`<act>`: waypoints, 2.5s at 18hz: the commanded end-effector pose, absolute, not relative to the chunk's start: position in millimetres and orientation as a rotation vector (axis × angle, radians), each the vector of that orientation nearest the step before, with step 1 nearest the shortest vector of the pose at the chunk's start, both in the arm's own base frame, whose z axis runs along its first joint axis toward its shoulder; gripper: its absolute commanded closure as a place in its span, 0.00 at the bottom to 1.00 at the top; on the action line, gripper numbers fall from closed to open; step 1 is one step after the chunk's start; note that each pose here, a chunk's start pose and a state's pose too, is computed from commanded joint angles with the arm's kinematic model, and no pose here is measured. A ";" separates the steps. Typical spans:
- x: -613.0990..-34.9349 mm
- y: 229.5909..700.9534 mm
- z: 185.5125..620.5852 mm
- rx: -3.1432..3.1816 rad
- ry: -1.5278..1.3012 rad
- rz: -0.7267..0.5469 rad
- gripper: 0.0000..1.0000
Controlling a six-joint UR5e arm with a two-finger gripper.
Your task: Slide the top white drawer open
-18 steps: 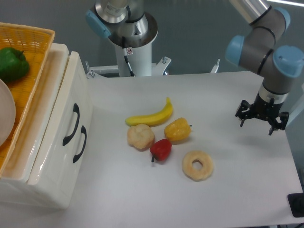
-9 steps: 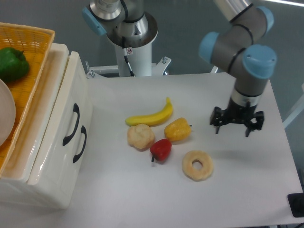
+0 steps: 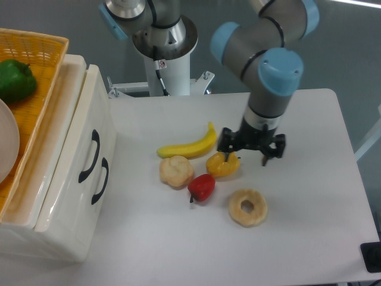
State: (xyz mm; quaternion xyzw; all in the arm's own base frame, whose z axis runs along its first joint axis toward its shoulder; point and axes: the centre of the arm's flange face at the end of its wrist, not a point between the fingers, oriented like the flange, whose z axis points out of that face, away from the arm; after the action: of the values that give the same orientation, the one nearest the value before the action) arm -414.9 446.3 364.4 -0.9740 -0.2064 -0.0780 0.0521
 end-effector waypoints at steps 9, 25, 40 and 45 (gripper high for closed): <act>-344.9 501.6 380.9 -2.826 -0.683 -0.453 0.00; -270.4 540.6 394.0 -2.770 -0.543 -0.609 0.00; -257.2 547.8 384.8 -2.795 -0.511 -0.621 0.00; -243.6 554.5 381.3 -2.813 -0.477 -0.626 0.00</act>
State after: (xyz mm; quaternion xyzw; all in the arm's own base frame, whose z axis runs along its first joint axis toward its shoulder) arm -243.6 554.5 381.3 -0.9571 -0.1623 -0.2131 0.1101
